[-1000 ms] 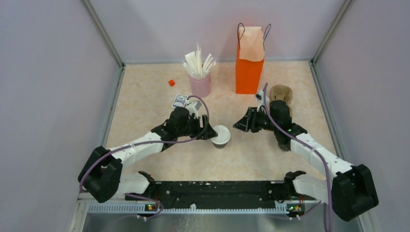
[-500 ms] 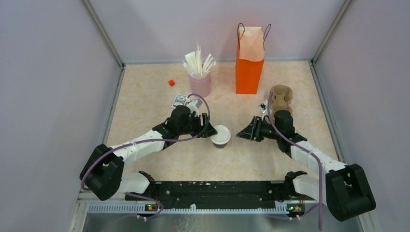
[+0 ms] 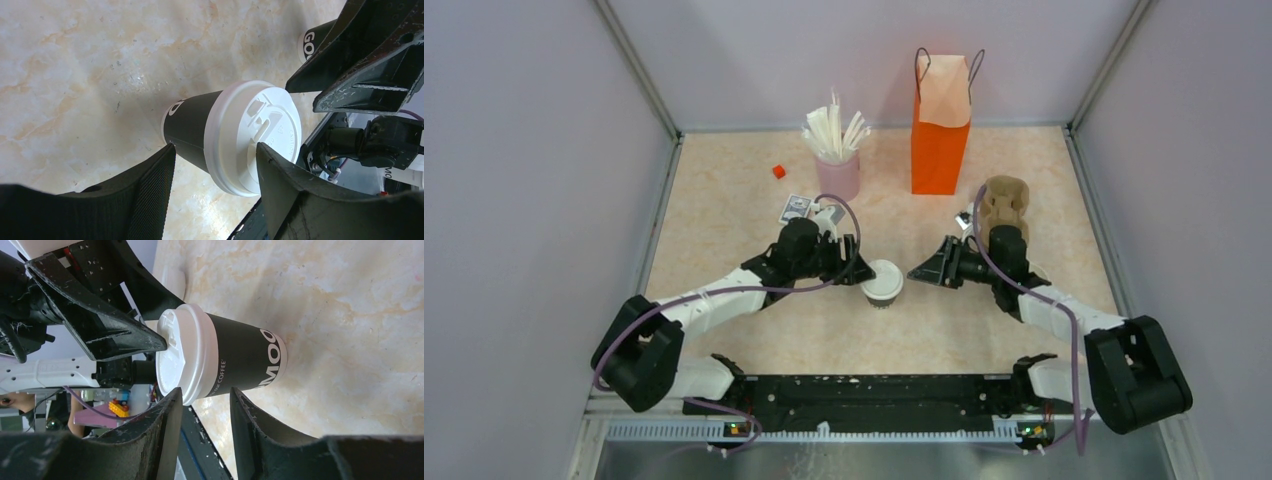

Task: Pack the takeout coffee

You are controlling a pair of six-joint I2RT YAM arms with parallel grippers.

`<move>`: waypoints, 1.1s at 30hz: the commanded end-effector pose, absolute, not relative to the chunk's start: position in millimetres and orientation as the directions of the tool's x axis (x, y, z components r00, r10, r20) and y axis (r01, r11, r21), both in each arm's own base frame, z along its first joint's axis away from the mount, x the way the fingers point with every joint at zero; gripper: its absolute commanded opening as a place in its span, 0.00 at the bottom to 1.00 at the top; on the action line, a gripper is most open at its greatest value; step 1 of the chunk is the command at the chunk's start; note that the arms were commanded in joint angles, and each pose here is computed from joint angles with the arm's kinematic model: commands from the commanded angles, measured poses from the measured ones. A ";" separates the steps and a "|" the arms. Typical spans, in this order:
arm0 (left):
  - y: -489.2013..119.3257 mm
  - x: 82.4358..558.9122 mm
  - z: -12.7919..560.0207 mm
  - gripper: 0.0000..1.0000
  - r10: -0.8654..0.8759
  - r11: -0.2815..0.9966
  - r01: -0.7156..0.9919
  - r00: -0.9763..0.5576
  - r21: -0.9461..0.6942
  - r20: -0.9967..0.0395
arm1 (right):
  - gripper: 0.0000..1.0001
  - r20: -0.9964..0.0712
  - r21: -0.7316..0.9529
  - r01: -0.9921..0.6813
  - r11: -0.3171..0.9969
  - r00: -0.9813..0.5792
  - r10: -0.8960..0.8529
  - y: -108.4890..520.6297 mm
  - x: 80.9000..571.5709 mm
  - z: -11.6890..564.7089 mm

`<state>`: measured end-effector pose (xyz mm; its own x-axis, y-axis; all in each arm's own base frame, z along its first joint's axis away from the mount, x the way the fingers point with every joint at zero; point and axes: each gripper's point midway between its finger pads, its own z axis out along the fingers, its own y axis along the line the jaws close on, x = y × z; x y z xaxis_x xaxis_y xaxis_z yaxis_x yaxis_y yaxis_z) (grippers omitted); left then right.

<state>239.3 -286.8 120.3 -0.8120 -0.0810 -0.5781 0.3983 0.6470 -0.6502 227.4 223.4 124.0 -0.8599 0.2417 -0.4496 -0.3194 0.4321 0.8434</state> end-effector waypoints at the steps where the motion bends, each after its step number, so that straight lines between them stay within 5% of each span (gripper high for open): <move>1: -290.2 240.5 123.5 0.65 -0.080 0.626 0.420 -0.804 -0.657 -0.589 | 0.39 -0.487 0.842 -0.375 0.388 -0.837 0.248 229.8 234.1 141.2; 33: -292.9 240.0 116.7 0.65 -0.075 0.624 0.414 -0.813 -0.663 -0.578 | 0.33 -0.439 0.828 -0.290 0.479 -0.868 0.233 235.8 225.5 98.5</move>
